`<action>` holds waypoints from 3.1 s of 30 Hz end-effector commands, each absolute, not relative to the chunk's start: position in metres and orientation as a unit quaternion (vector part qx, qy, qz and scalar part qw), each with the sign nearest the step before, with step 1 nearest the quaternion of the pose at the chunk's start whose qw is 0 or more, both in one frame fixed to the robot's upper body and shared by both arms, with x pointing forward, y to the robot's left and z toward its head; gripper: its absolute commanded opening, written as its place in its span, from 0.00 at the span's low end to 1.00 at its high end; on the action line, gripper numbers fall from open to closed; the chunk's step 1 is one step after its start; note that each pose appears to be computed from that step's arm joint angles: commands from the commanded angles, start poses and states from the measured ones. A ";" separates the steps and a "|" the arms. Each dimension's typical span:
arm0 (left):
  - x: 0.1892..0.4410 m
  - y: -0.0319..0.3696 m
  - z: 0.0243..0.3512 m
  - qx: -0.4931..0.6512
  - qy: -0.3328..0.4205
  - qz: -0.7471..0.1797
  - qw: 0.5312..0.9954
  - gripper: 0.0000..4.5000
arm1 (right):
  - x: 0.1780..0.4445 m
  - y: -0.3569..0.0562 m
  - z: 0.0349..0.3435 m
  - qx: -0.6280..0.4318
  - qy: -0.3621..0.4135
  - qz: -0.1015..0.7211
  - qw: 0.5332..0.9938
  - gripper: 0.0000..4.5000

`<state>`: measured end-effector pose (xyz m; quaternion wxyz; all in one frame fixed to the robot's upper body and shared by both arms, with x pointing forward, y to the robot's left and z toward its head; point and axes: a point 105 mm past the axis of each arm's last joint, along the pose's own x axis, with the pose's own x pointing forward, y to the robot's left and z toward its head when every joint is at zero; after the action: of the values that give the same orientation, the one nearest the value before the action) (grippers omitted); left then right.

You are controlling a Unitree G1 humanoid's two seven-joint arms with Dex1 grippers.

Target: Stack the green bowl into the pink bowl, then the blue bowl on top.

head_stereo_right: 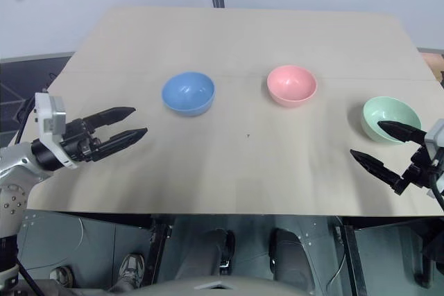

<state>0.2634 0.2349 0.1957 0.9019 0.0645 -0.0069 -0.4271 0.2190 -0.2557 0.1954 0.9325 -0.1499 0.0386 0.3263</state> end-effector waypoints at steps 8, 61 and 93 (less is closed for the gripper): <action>0.259 0.224 0.207 0.069 -0.030 -0.448 0.891 0.80 | 0.242 -0.233 0.198 -0.181 0.009 0.332 0.926 0.99; 0.255 0.194 0.200 0.034 -0.066 -0.478 0.875 0.80 | 0.304 -0.041 0.132 -0.389 0.037 0.563 0.728 0.53; 0.210 0.174 0.214 0.005 -0.080 -0.651 0.755 0.80 | 0.355 -0.284 0.143 -0.232 0.184 0.092 0.951 0.43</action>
<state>0.2160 0.1759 0.2039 0.7658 -0.0109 -0.0668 -0.6395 0.3509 -0.2821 0.1255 0.9449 -0.2290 0.2121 0.0984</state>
